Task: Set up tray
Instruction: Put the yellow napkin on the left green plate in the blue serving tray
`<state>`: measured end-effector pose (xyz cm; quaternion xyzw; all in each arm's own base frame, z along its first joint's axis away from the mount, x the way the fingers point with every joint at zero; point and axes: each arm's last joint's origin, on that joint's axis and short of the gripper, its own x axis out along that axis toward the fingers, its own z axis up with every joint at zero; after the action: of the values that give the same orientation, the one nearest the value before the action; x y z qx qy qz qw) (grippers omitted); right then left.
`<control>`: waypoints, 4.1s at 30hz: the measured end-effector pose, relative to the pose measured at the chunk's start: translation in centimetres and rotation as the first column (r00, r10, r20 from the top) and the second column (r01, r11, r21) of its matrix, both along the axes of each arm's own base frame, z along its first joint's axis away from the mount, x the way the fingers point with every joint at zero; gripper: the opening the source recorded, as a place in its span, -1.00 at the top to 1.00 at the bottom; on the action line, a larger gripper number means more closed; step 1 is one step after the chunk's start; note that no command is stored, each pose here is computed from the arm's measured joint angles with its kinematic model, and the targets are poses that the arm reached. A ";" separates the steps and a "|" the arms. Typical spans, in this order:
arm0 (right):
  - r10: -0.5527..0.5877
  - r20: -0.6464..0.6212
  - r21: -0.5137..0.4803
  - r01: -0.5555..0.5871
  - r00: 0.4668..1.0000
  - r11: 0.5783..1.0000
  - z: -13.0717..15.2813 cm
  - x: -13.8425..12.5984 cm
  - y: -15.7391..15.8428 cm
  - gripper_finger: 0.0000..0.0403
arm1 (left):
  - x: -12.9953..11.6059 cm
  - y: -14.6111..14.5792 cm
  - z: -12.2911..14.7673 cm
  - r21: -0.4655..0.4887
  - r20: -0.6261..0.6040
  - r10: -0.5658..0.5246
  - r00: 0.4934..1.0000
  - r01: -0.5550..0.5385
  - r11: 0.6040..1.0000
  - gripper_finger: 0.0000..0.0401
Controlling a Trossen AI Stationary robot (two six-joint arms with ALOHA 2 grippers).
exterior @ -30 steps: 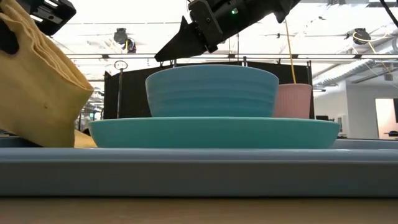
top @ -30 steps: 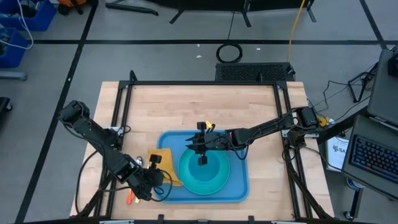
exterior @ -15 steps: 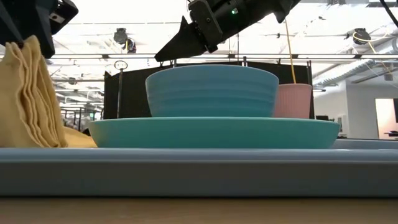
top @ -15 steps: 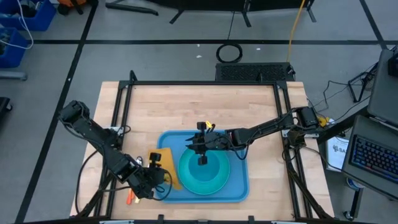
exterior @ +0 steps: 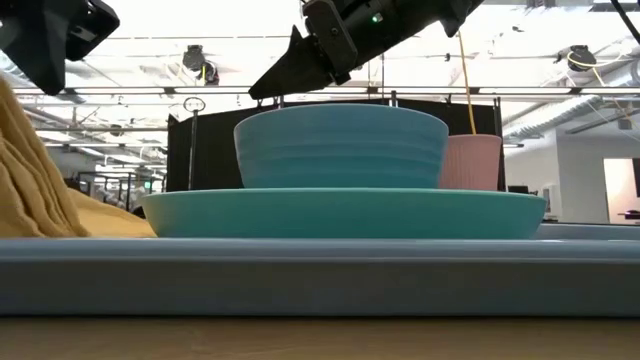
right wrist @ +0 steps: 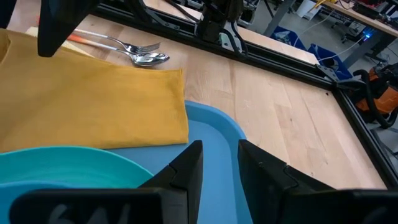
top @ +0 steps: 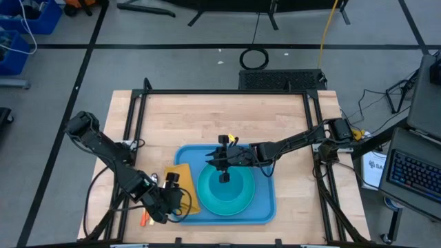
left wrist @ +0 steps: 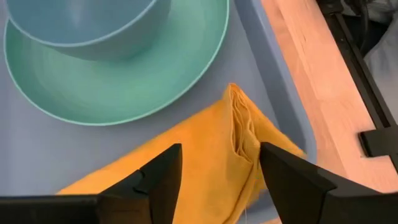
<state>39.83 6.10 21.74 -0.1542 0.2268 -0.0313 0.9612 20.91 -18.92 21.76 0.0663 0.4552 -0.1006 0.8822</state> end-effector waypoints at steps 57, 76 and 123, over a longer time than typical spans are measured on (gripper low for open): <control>-0.049 0.073 -0.192 0.062 0.996 0.979 6.2 -4.6 3.9 0.55 | 0.3 10.2 -7.0 -0.054 -0.314 0.424 0.849 -0.462 0.885 0.98; -0.066 0.037 -0.161 0.071 0.997 0.984 4.6 -5.0 3.7 0.55 | 1.7 12.5 -8.3 -0.162 -0.187 0.350 0.918 -0.380 0.911 0.99; -0.056 0.078 -0.167 0.069 0.995 0.984 2.8 -5.4 3.6 0.55 | 3.3 14.3 -8.5 -0.198 -0.119 0.384 0.916 -0.401 0.895 0.79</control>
<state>34.39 9.66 24.58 -0.2269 0.1929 -0.0863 0.9507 24.25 -4.63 13.23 -0.1278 0.4788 0.0277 0.8681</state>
